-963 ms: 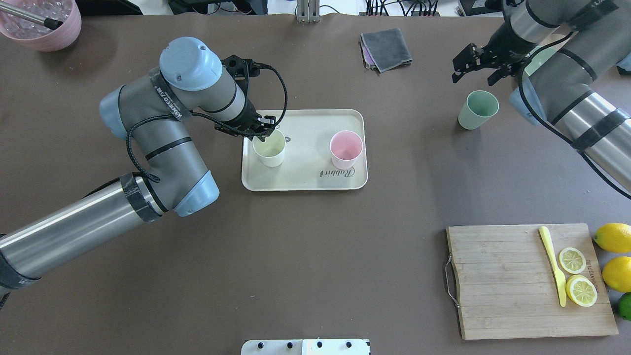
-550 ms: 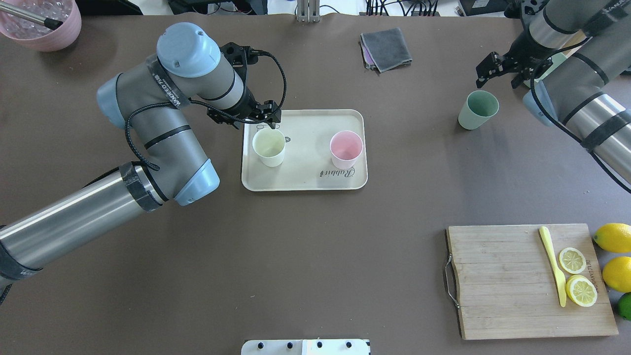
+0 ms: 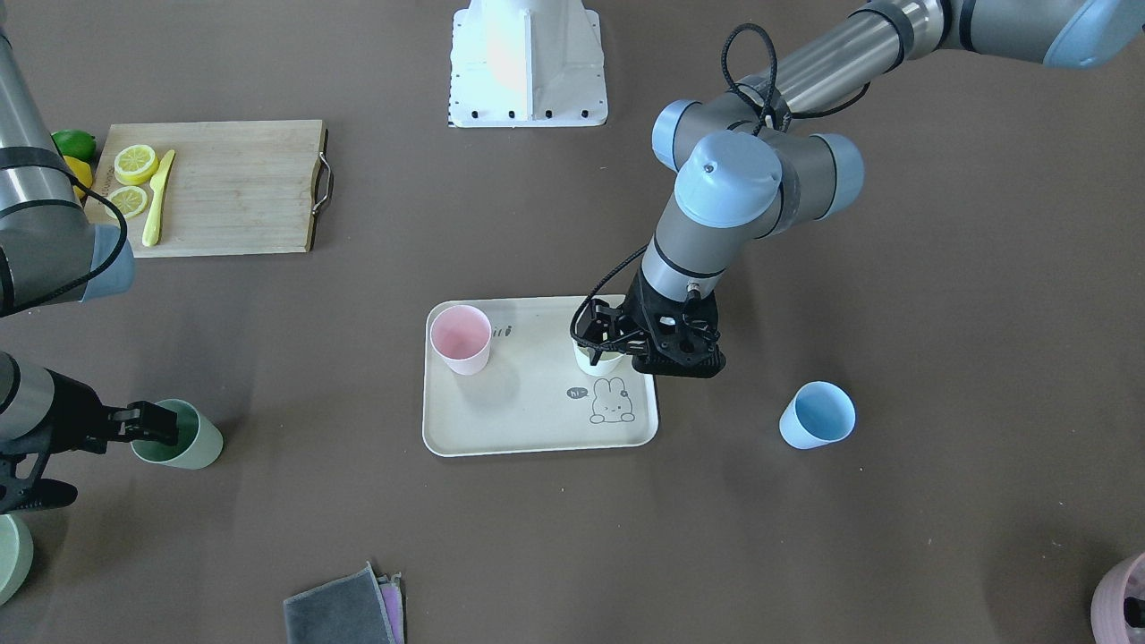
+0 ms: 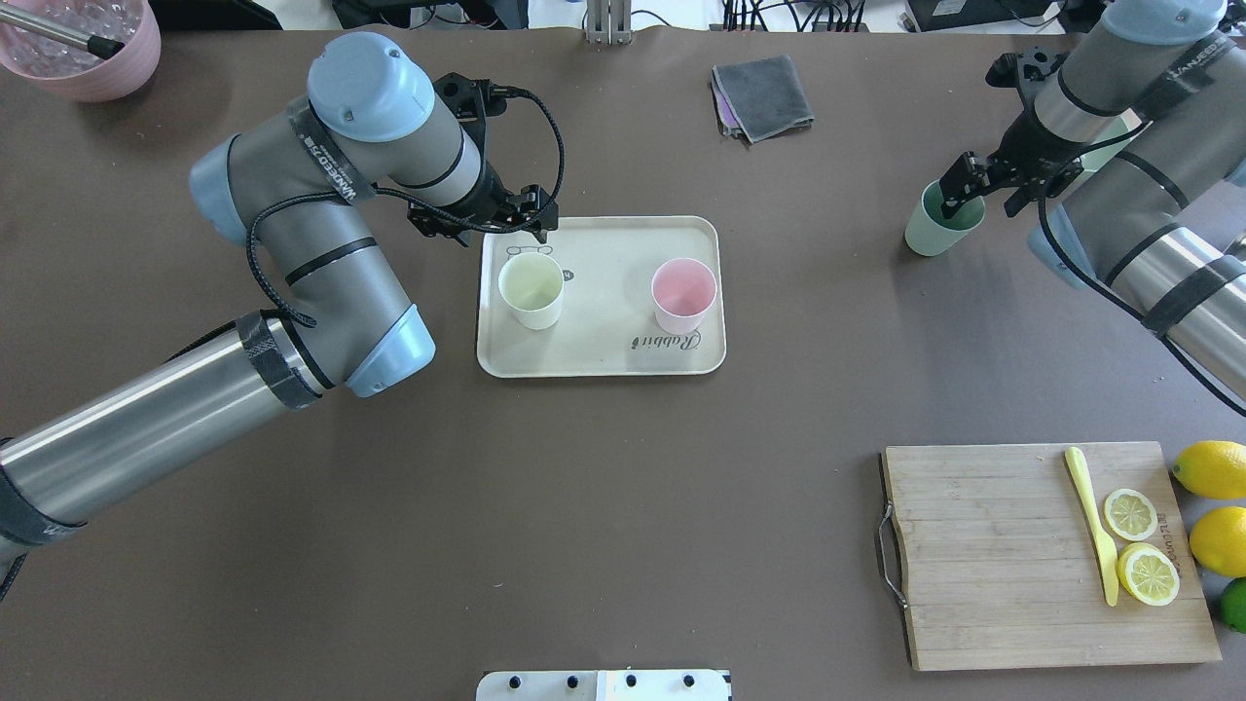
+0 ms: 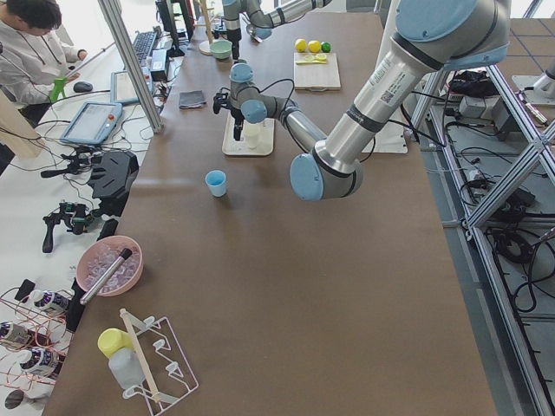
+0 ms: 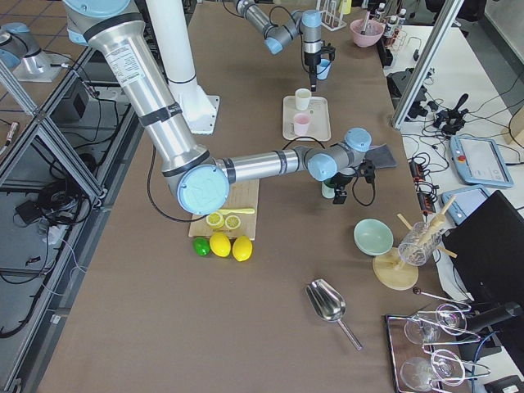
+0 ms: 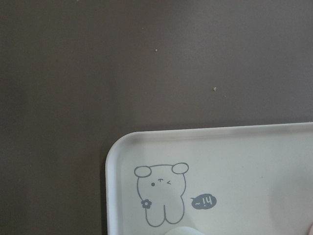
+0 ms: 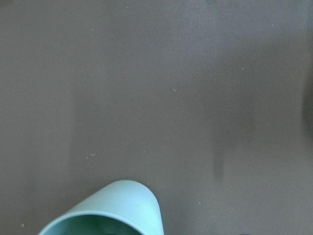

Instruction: Place all cups on tray

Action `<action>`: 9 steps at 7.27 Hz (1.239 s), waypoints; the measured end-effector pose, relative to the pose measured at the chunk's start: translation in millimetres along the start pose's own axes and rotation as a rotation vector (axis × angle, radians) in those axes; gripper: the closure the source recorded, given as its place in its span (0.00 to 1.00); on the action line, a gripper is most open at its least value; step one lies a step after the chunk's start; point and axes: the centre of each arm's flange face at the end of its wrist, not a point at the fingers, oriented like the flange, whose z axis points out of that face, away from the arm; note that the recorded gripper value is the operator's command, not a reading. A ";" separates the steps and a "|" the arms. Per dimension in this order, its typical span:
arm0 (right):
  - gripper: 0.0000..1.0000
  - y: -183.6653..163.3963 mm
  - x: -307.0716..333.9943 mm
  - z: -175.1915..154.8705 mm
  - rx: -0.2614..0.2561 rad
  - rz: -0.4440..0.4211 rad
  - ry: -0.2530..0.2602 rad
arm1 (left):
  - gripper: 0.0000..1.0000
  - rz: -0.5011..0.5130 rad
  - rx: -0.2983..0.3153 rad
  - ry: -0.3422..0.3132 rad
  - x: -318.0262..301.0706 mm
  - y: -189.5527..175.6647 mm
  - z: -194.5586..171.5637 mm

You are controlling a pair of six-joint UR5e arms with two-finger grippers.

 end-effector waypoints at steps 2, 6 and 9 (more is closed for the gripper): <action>1.00 0.2 -4.2 0.3 -0.012 -0.003 -0.012 | 0.02 0.013 0.024 -0.005 -24.1 -28.7 -20.0; 1.00 -32.4 -82.9 -44.8 -0.016 0.028 -0.053 | 0.02 0.153 0.021 -0.109 -207.3 -104.0 -60.6; 1.00 -26.7 -197.0 -38.9 -0.031 0.054 -0.079 | 0.02 0.163 0.004 -0.128 -263.1 -87.7 -29.2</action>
